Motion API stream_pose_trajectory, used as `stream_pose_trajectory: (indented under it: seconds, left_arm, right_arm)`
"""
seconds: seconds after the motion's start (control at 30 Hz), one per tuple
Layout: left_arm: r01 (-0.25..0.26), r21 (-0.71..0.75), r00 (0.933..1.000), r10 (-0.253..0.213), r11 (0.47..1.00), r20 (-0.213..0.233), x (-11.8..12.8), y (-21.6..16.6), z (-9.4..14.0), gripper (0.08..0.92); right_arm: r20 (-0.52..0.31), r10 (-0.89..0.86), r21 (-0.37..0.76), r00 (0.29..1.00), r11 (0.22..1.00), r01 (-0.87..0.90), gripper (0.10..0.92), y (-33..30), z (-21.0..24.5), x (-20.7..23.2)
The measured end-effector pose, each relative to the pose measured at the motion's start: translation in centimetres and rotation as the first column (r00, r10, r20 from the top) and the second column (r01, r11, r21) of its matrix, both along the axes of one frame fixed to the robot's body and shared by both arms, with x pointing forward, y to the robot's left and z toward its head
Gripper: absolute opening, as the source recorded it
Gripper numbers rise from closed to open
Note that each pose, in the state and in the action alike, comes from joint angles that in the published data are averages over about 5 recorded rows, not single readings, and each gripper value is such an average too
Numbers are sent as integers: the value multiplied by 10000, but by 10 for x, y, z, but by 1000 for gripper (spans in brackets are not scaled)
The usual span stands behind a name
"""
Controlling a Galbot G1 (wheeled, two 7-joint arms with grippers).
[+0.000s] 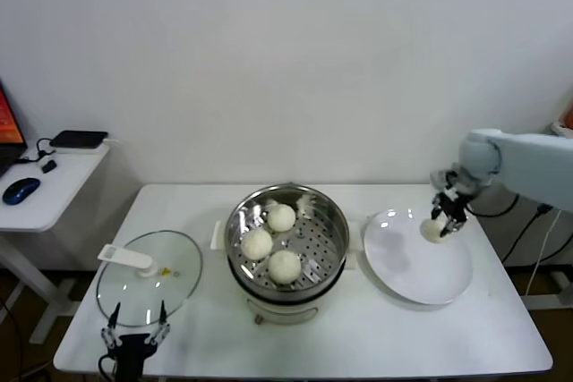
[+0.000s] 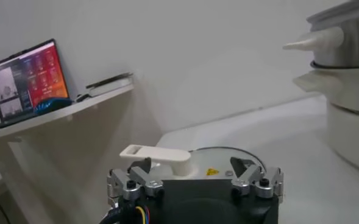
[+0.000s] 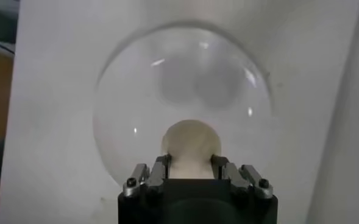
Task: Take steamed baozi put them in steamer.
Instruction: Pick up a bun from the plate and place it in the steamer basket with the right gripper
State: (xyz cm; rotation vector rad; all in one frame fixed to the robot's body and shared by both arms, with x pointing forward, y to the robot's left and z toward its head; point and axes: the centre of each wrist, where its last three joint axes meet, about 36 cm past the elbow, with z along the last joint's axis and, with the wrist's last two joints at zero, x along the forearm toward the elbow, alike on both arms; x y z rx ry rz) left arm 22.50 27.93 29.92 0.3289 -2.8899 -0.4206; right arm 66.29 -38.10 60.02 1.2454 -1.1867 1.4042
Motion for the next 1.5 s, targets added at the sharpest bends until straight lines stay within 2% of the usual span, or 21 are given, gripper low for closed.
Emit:
stream_pose_trajectory:
  seconds: [0.3,0.6,0.77,0.97,1.27,1.5]
  left_arm:
    - [88,-41,9997,-87,10000,219,6,-3,6,823]
    - [34,-103,9993,-30,9999,381,8,-2,11,823]
    - [-40,-109,9991,45,9999,429,8,0,14,823]
    - [-87,-114,9991,91,9999,420,9,2,13,823]
    - [-139,-126,9993,144,9998,355,10,3,8,823]
    - [-143,-128,9993,147,9998,339,10,3,6,823]
  right_arm:
    - [631,117,1013,9979,9947,-181,490,70,111,-21]
    - [856,402,1902,9955,9802,-560,509,158,148,-52]
    - [934,562,1929,9940,9785,-735,509,197,139,-59]
    - [714,674,1824,9952,9800,-794,514,229,102,-62]
    - [319,712,1759,9970,9815,-757,543,250,41,-62]
    - [382,719,1695,9967,9825,-774,551,261,10,-55]
